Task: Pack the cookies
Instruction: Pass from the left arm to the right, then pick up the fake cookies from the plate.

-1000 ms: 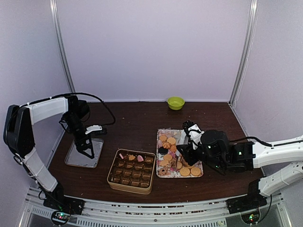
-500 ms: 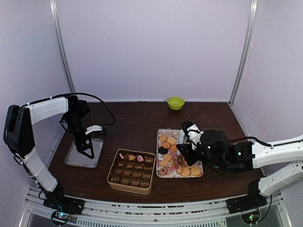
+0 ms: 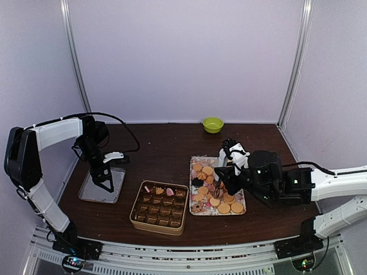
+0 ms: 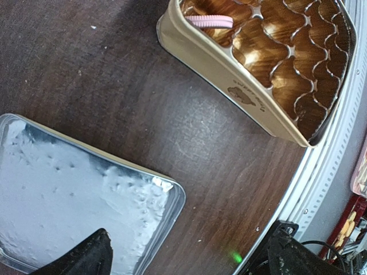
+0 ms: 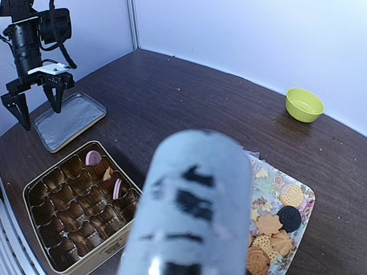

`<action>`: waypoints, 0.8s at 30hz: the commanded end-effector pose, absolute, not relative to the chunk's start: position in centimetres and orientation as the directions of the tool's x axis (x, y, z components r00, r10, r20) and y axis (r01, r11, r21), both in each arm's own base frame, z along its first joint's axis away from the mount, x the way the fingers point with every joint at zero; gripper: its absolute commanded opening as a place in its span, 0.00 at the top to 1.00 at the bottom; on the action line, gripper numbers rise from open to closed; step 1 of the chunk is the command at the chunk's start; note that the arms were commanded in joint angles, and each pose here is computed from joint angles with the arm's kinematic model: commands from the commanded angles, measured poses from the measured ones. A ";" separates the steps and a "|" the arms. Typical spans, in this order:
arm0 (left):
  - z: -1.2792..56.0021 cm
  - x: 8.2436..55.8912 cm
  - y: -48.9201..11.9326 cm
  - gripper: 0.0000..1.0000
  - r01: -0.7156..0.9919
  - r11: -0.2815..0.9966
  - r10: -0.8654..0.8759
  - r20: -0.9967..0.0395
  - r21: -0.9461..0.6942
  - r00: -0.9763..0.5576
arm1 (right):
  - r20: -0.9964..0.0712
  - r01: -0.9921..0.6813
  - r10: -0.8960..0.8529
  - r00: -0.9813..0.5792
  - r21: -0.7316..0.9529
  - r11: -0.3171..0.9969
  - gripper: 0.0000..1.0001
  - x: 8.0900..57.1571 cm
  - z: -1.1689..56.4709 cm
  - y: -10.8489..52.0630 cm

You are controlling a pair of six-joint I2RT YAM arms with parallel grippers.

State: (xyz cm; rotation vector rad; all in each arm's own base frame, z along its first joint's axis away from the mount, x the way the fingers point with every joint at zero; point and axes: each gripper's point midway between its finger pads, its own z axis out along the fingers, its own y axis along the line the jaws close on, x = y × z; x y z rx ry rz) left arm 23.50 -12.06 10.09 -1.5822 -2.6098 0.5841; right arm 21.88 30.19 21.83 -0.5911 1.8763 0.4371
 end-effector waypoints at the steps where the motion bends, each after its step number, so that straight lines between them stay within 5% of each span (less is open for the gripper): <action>1: 10.6 23.8 -12.2 0.03 0.853 0.413 0.861 -0.170 -0.318 -0.480 | -0.937 -0.585 -0.173 -0.304 0.040 0.810 0.99 21.6 22.7 29.9; 5: 10.7 23.9 -12.2 0.02 0.855 0.413 0.861 -0.172 -0.314 -0.479 | -0.927 -0.587 -0.176 -0.330 0.055 0.808 0.66 21.5 21.2 30.1; 10: 10.7 23.9 -12.2 0.02 0.854 0.414 0.860 -0.171 -0.315 -0.480 | -0.923 -0.567 -0.185 -0.337 0.042 0.822 0.60 21.8 19.8 30.1; 16: 10.9 23.8 -12.1 0.02 0.855 0.415 0.861 -0.169 -0.311 -0.480 | -0.923 -0.566 -0.182 -0.339 0.046 0.823 0.61 22.1 19.0 30.7; 24: 10.8 23.8 -12.1 0.02 0.855 0.416 0.862 -0.165 -0.309 -0.479 | -0.931 -0.580 -0.147 -0.334 0.080 0.810 0.86 21.9 20.0 31.2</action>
